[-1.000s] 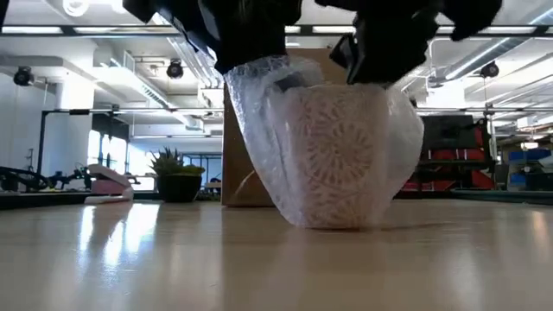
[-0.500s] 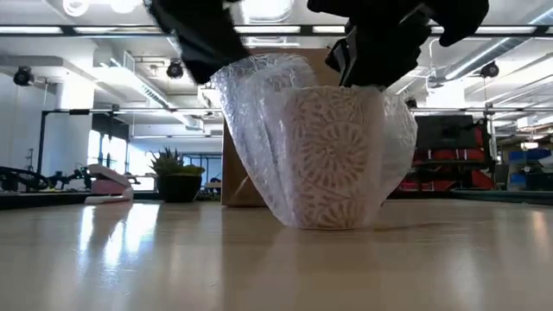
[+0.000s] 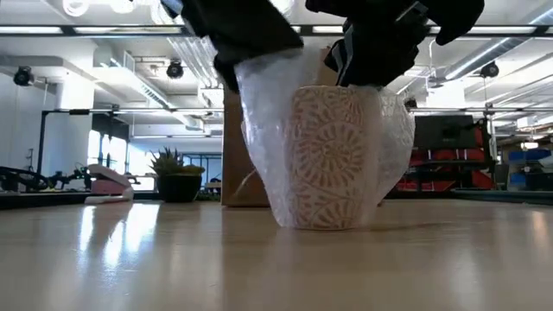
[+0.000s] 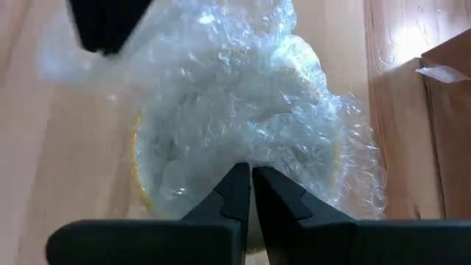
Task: Wrap mug
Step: Wrap the orange patterned mug using the bubble wrap
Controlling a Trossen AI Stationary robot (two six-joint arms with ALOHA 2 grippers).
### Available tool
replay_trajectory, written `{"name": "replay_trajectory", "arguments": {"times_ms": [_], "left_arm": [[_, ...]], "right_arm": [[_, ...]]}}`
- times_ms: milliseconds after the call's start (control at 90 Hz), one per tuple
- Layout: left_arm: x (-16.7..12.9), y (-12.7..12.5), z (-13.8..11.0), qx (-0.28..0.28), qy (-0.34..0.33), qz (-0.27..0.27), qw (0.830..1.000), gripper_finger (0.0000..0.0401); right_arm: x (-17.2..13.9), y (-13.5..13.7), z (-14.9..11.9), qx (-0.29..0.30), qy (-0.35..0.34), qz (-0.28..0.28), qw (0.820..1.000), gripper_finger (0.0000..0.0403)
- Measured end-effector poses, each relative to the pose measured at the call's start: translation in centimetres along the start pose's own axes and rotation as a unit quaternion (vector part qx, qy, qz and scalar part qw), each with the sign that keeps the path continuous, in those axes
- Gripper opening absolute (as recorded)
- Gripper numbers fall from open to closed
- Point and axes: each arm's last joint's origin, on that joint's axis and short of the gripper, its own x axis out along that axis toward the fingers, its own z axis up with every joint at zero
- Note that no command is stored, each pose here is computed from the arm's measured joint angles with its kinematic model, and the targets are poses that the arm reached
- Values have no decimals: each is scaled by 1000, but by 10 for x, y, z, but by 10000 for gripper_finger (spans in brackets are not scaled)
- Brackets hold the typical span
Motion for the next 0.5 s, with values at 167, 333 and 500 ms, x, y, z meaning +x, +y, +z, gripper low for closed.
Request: {"name": "replay_trajectory", "arguments": {"times_ms": [167, 333, 500], "left_arm": [[13, 15, -7, -4, 14, 40, 999, 0], [25, 25, -11, -19, 21, 49, 998, 0], [24, 26, -11, -18, 22, 50, 998, 0]], "right_arm": [[0, 0, 0, 0, 0, 1, 1000, 8], [-5, 0, 2, -9, 4, 3, 1000, 8], [-22, 2, 18, -17, -22, 13, 1000, 8]]}}
